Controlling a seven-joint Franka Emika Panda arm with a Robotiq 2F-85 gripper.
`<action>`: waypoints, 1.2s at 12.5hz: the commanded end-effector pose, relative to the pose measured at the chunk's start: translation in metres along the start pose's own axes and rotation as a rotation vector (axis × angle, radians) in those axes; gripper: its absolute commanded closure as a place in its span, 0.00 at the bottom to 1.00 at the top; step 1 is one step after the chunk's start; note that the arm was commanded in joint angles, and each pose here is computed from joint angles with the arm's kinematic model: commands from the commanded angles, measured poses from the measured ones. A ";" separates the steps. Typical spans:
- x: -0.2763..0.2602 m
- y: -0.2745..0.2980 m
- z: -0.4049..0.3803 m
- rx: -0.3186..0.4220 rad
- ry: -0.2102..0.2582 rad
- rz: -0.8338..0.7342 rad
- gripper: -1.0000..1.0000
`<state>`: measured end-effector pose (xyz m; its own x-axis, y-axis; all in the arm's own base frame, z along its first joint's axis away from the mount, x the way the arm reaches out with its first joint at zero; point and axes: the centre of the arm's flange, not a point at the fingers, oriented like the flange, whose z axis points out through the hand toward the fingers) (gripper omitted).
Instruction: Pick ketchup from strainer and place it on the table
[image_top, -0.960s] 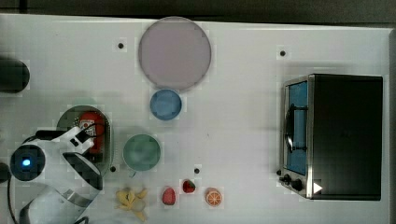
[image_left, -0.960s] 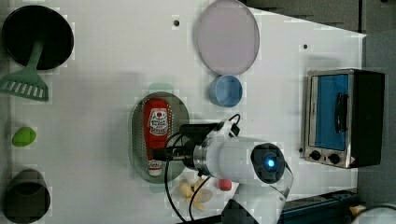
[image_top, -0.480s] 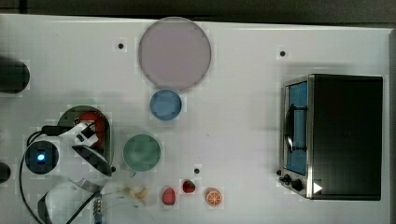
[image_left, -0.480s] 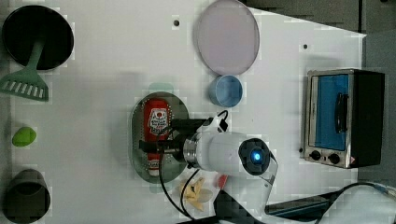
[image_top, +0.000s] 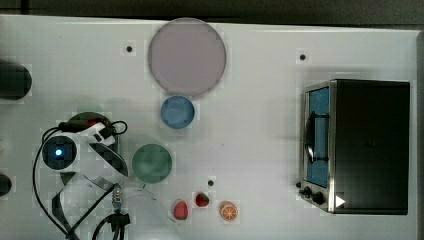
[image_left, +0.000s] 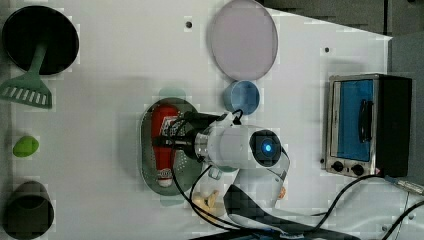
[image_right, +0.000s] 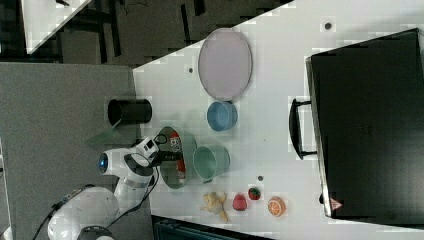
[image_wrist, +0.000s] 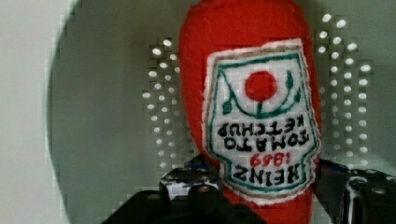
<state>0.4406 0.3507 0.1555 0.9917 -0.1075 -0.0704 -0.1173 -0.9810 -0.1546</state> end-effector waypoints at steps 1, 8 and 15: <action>-0.008 -0.022 -0.018 0.000 0.032 0.005 0.42; -0.003 -0.046 -0.141 -0.038 0.082 0.139 0.42; 0.085 0.011 -0.286 -0.125 0.003 0.252 0.42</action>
<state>0.4955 0.3559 0.4450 0.9570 -0.2875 -0.0374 -0.2889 -0.9565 -0.0399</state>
